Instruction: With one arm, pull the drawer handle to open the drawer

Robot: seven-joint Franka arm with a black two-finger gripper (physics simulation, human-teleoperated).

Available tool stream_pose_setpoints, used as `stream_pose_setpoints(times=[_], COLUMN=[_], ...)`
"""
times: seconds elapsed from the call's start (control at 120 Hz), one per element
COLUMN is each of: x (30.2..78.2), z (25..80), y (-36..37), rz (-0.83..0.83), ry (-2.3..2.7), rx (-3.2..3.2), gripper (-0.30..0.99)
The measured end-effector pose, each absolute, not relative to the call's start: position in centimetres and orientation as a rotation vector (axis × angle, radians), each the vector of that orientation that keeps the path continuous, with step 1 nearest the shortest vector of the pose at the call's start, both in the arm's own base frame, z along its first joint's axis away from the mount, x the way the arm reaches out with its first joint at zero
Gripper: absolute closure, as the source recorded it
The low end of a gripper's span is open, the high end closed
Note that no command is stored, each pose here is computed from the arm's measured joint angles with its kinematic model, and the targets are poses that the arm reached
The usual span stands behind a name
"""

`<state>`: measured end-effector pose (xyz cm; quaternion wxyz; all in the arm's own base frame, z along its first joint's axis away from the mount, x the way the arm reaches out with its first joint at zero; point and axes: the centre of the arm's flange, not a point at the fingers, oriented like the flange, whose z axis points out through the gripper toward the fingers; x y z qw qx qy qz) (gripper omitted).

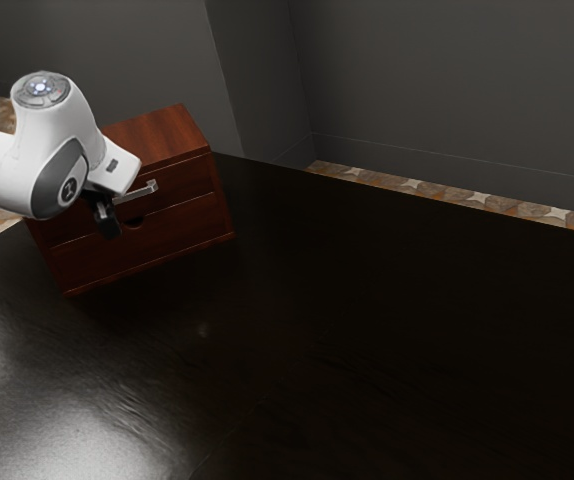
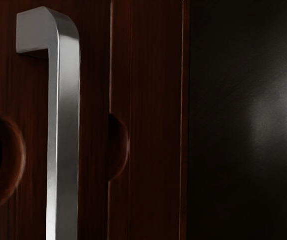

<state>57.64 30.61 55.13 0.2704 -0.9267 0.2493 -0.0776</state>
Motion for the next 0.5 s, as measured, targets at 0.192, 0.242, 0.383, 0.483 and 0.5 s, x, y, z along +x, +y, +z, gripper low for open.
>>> stream_pose_setpoints(times=[0.192, 0.242, 0.383, 0.483, 0.5], x=[58.8, 59.0, 59.7, 60.1, 60.1], z=[55.1, 54.7, 53.9, 54.0, 54.0], y=[30.3, 30.2, 30.3, 30.3, 30.3], rz=[-0.219, -0.216, -0.212, -0.217, -0.217], ry=[0.677, 0.678, 0.676, 0.675, 0.675], rx=[-2.492, -2.496, -2.506, -2.502, -2.502], gripper=[0.0, 0.0, 0.0, 0.0, 0.0])
